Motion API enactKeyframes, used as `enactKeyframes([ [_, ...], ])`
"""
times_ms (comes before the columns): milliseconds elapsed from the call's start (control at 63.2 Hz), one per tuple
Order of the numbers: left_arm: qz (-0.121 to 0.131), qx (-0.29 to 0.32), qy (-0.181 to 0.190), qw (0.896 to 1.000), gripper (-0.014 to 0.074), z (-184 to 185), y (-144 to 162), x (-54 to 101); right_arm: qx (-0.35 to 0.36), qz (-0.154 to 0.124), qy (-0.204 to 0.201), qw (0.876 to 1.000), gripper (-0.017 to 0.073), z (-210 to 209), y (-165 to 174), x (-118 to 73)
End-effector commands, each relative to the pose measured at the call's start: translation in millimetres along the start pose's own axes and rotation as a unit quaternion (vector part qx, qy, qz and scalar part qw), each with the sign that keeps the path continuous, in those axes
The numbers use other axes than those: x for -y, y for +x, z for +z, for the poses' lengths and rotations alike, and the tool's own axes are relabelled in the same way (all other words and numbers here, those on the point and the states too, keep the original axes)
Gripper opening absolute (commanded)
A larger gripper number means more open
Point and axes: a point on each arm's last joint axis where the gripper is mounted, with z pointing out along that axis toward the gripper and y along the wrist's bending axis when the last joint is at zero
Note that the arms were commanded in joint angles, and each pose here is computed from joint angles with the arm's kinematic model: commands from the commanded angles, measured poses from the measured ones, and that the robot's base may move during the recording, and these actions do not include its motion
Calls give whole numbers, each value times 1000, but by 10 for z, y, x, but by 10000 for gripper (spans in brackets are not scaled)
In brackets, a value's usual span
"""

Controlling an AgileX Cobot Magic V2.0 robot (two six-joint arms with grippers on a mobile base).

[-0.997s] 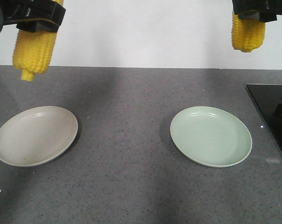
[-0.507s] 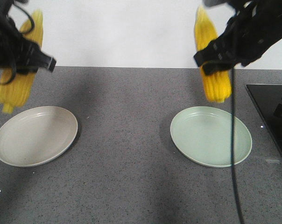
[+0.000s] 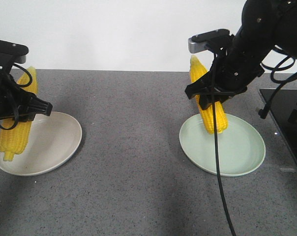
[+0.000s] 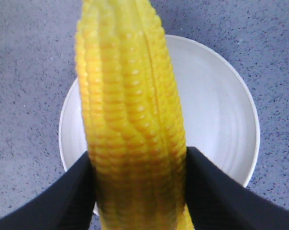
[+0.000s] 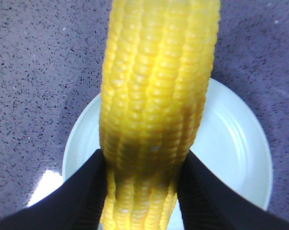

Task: Distribute corn equally
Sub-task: 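Lower the held cobs onto the white and green plates with both grippers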

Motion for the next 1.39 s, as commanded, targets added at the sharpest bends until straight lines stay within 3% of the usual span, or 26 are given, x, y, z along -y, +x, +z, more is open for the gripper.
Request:
enactKeyframes([
  [0, -14, 51, 8, 999, -6, -162, -80, -58, 34, 14, -17, 999, -6, -324, 30, -26],
  [79, -14, 50, 8, 999, -6, -162, -79, -56, 44, 20, -11, 999, -6, -421, 54, -10],
  [174, -17, 50, 12, 999, -6, -162, -78, -48, 53, 58, -6, 997, -5, -511, 101, 99],
  [222, -17, 49, 17, 999, -6, -162, -76, -41, 53, 64, -10, 996, -5, -536, 144, 120],
  [364, -14, 52, 29, 998, -6, -164, -83, -17, -3, 80, -10, 997, -5, -273, 337, 227],
  [475, -14, 52, 33, 998, -6, -165, -83, -10, -52, 76, -11, 996, -5, -39, 506, 275],
  [871, -8, 60, 35, 998, -6, -166, -97, -7, -75, 55, -34, 995, 19, 149, 499, 236],
  [1029, -8, 63, 35, 997, -6, -167, -103, -6, -85, 51, -36, 994, 118, 233, 491, 241],
  [1282, -7, 88, 39, 995, -6, -138, -161, 9, -91, 46, -31, 994, 398, 271, 490, 254],
  [1377, -5, 72, 39, 997, -6, -8, -176, 40, -92, 49, -24, 994, 487, 271, 493, 266],
])
